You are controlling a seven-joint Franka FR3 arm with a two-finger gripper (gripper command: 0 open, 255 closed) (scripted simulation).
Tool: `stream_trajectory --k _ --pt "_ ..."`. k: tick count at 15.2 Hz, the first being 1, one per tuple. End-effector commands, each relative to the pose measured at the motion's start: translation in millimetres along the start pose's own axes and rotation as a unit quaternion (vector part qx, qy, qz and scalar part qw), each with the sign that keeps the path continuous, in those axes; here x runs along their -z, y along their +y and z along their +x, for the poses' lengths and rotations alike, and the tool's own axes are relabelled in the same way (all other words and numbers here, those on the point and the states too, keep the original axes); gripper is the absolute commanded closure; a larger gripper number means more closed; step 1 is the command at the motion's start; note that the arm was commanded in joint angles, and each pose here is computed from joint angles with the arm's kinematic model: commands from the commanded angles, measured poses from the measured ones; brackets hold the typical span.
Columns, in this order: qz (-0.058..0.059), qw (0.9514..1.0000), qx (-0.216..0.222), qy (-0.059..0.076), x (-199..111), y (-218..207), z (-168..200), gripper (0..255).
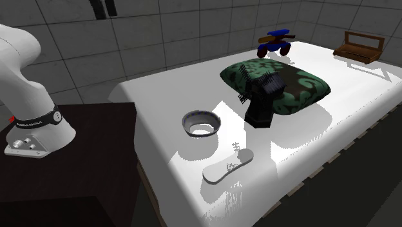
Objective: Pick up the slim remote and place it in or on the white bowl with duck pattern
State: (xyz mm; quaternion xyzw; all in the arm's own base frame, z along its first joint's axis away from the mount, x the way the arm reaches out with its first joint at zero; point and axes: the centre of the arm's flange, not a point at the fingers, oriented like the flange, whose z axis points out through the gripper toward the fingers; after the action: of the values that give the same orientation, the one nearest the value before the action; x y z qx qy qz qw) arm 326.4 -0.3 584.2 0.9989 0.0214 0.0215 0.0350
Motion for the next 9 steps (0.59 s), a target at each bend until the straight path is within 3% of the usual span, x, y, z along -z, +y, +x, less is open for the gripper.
stream_trajectory --k 1,9 --pt "0.000 1.0000 0.000 0.000 0 0 0 0" --pt "0.005 0.9992 0.040 -0.003 -83 34 57 0"
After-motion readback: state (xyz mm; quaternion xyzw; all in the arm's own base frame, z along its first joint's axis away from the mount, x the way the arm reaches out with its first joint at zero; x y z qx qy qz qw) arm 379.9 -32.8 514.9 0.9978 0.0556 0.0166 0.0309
